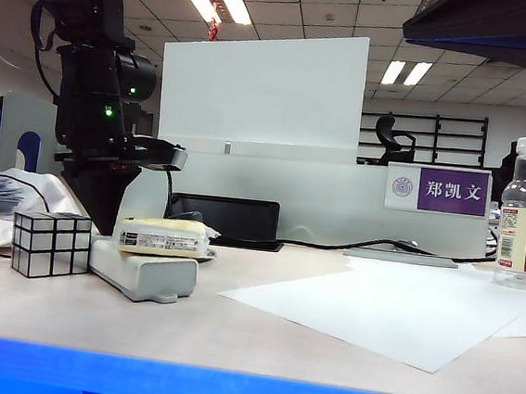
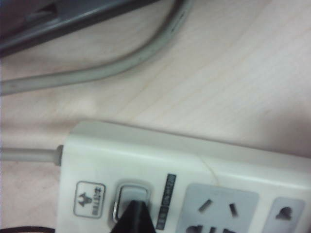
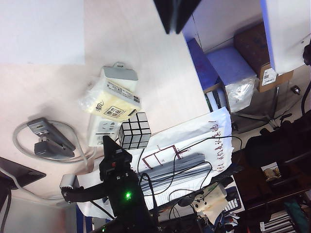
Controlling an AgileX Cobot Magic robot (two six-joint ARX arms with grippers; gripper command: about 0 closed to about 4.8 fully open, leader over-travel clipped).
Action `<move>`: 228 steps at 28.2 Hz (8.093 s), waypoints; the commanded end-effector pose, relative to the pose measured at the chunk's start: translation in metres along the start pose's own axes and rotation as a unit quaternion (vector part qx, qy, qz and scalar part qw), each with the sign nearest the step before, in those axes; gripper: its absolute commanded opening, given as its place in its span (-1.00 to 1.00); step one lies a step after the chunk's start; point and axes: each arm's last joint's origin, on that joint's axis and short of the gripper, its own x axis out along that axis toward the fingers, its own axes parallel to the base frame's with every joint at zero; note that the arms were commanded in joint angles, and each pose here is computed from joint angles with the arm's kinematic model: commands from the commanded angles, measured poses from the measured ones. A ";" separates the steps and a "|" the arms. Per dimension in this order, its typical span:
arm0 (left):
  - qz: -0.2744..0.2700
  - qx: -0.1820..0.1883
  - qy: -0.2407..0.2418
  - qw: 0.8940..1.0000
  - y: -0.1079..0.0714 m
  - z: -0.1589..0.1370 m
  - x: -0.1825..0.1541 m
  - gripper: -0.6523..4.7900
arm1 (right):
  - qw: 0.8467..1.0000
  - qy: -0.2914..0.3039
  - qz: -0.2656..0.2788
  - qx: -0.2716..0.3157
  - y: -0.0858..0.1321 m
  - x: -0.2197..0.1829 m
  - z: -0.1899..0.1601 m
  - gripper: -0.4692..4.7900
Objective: Press the button on the power strip.
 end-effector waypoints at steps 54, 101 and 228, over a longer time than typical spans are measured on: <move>0.032 -0.110 -0.654 0.747 -0.189 -0.336 -0.158 -0.78 | 0.956 -0.198 -0.215 -0.009 0.055 -0.094 0.000 -0.81; 0.019 -0.054 -0.650 0.758 -0.163 -0.306 -0.043 -0.78 | 0.945 -0.201 -0.251 0.055 0.009 -0.050 -0.081 -0.81; 0.244 -0.283 -0.607 0.702 -0.127 -0.327 -0.032 -0.78 | 0.843 -0.198 -0.498 0.043 -0.024 -0.085 -0.088 -0.81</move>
